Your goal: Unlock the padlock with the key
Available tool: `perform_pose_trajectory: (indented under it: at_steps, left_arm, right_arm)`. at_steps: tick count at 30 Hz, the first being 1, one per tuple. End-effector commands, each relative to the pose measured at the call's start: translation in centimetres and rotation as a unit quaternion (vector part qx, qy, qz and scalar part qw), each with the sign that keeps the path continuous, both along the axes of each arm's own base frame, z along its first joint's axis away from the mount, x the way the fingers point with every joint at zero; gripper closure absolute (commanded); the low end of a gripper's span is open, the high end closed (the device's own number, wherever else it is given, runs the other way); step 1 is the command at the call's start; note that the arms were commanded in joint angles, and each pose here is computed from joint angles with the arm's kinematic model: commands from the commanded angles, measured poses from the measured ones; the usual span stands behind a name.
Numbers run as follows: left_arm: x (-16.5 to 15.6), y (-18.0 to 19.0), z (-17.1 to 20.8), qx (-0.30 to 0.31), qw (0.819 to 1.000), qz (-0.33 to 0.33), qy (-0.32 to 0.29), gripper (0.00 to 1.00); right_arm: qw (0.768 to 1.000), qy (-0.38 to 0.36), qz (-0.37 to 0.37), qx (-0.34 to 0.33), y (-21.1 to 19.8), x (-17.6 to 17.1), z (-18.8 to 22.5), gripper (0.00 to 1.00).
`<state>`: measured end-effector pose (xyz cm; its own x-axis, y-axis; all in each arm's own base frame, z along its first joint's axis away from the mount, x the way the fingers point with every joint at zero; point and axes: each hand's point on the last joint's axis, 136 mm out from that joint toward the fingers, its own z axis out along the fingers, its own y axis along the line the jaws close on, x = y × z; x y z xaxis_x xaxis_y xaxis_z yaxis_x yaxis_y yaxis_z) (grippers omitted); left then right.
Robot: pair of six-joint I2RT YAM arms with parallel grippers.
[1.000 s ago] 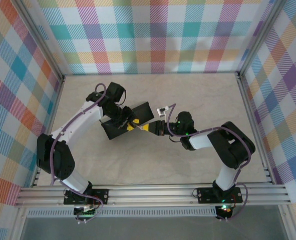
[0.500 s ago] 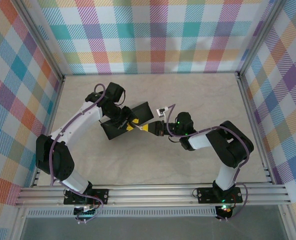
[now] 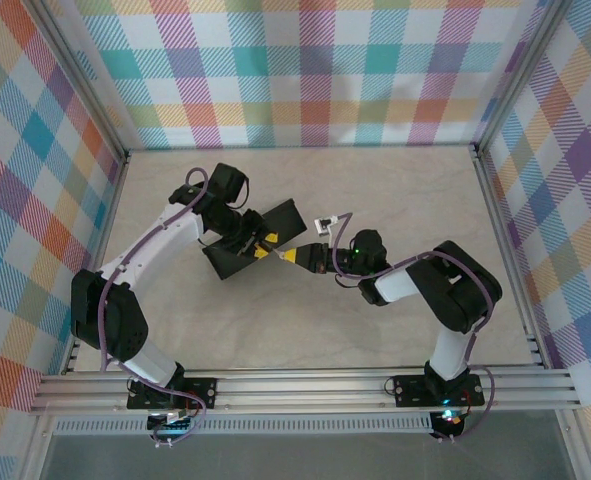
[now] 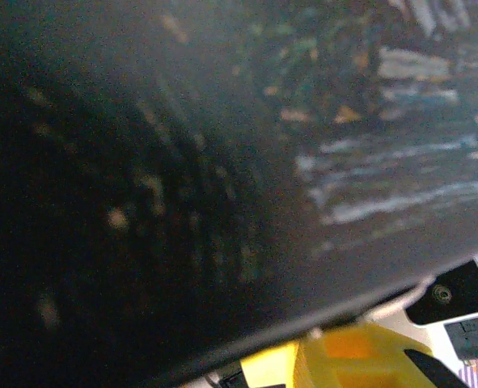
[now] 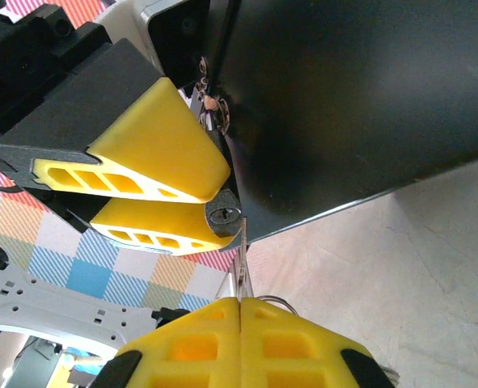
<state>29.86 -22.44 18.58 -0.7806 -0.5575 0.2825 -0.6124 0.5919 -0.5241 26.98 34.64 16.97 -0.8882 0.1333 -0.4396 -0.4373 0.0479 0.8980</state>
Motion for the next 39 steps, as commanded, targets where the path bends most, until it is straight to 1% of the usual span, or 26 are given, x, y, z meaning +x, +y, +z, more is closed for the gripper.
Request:
perform_pose_trajectory:
  at_steps: [1, 10, 25, 39]
  left_arm:
    - [0.0, -0.5, 2.1, -0.037, 0.999, -0.008, -0.024, 1.0]
    - [0.2, -0.3, 2.2, -0.033, 0.999, -0.013, -0.024, 1.0]
    - [0.4, -0.4, 2.5, -0.034, 0.999, -0.014, -0.029, 1.0]
    - [0.4, -0.4, 2.7, -0.037, 0.999, -0.013, -0.032, 1.0]
  right_arm:
    - [1.0, -0.025, -0.004, 0.017, -0.1, -0.3, 0.9, 1.0]
    - [0.999, -0.04, -0.015, 0.006, -0.7, -0.6, 1.2, 1.0]
    - [0.998, -0.054, -0.012, 0.033, -0.4, -0.3, 2.9, 1.0]
    - [0.998, -0.051, -0.003, 0.039, 0.3, 0.1, 3.5, 1.0]
